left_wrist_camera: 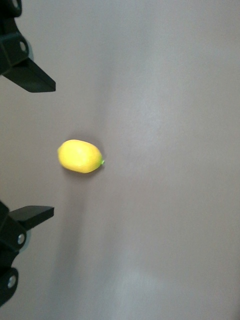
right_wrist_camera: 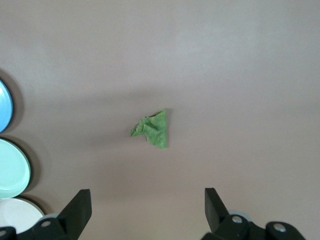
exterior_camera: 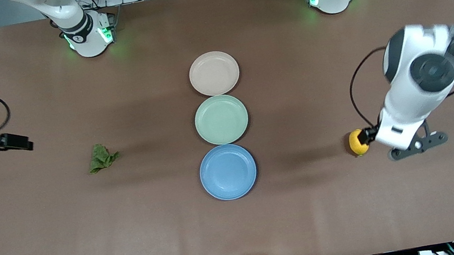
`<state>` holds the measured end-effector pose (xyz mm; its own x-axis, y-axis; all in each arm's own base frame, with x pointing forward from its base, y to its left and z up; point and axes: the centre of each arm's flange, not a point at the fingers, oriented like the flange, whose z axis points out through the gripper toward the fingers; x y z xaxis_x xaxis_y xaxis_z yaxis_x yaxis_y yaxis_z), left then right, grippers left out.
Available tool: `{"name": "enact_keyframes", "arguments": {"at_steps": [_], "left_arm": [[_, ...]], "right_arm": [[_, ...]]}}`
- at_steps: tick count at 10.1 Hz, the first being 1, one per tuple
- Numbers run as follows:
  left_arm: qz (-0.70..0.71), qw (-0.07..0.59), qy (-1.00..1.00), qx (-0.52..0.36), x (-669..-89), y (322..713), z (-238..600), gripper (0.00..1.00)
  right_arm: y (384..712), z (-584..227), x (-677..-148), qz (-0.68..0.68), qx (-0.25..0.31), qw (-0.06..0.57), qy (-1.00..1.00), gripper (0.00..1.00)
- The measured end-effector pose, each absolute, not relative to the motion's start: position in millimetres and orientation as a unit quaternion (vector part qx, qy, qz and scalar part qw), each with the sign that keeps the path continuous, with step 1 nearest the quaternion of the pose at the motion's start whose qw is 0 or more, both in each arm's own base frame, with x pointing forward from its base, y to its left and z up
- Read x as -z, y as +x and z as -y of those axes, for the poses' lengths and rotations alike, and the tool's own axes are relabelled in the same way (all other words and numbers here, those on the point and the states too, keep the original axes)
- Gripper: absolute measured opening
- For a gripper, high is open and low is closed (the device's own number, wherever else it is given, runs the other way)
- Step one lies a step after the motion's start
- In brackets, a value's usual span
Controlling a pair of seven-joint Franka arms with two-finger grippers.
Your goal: Pick lemon and lettuce from blue and beige plates
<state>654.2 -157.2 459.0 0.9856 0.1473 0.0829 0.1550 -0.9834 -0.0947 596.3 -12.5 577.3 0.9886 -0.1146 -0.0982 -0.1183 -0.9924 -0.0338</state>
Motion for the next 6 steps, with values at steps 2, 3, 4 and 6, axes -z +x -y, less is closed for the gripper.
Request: {"name": "enact_keyframes", "arguments": {"at_steps": [2,3,4,6], "left_arm": [[0.084,0.03,-0.995,0.038,-513,632,161,1.0],[0.085,0.025,-0.995,0.038,-530,623,163,1.0],[0.086,0.02,-0.995,0.039,-543,615,164,1.0],[0.087,-0.001,-0.995,0.037,-571,601,159,1.0]], "right_arm": [[579,19,-612,-0.065,-0.023,0.019,-0.997,1.0],[572,18,-625,-0.064,-0.013,0.019,-0.998,1.0],[566,16,-634,-0.062,-0.006,0.019,-0.998,1.0],[566,15,-634,-0.057,-0.001,0.019,-0.998,1.0]]}}
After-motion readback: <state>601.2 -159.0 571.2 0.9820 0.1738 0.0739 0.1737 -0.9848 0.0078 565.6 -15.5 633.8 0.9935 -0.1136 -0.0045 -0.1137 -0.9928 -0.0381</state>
